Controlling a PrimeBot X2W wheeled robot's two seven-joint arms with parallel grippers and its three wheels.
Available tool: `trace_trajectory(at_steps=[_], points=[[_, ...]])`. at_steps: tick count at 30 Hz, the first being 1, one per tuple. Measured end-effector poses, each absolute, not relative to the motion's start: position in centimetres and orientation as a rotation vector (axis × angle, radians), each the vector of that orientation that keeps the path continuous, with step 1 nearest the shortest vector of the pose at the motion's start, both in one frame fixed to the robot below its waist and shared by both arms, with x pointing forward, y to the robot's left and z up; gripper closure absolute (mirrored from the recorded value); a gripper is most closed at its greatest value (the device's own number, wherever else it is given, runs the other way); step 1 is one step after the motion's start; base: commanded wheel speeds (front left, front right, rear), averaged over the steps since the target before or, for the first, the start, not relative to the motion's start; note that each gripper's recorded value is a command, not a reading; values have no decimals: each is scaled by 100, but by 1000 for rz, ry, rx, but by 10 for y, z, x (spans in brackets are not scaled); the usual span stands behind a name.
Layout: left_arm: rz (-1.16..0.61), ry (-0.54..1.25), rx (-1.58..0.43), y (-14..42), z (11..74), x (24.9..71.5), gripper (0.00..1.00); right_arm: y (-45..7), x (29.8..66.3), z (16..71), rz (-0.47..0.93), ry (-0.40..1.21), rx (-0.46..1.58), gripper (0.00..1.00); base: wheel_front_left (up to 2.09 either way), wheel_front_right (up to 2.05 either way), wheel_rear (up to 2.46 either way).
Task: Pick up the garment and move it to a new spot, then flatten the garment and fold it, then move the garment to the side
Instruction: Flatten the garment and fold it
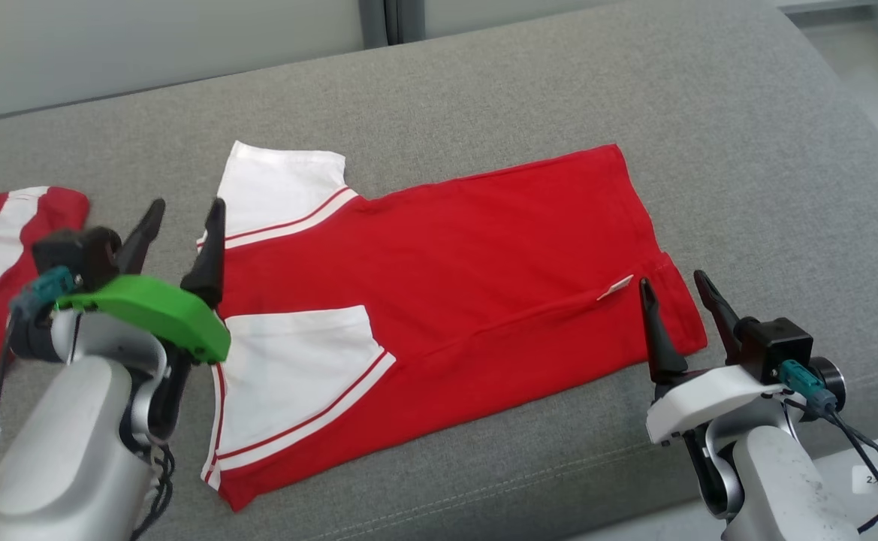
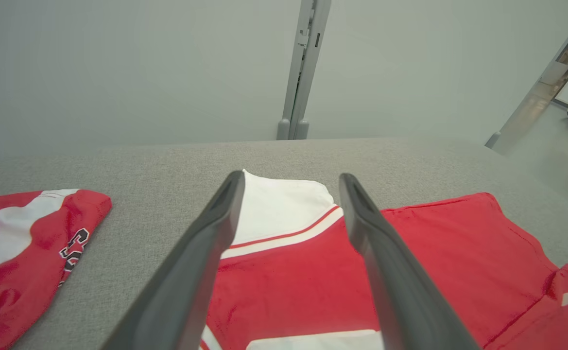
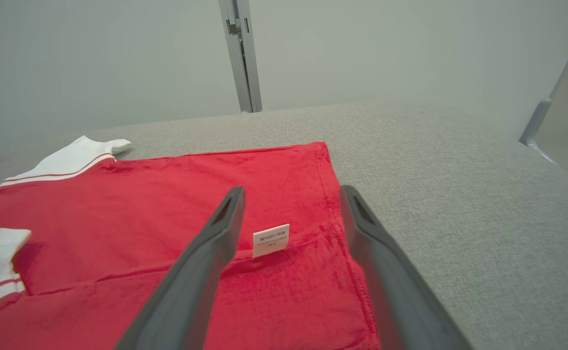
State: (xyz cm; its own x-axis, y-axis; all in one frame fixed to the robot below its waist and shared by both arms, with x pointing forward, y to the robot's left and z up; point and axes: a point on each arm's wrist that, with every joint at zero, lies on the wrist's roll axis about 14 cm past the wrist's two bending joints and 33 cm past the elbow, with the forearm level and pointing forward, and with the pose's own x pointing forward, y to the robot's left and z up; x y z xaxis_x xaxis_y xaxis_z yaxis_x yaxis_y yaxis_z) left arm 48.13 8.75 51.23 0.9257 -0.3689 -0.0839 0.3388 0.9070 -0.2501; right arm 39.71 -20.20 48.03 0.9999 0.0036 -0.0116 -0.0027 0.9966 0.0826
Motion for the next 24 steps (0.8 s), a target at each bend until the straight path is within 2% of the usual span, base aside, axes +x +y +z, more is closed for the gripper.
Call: trace_trajectory(at_steps=[10,24], points=[[-354,303,-148,90,478,573,0,-195,420,463,27,50,101,0,0,0,0],[-344,550,-41,87,397,640,0,-201,427,425,13,139,90,0,0,0,0]])
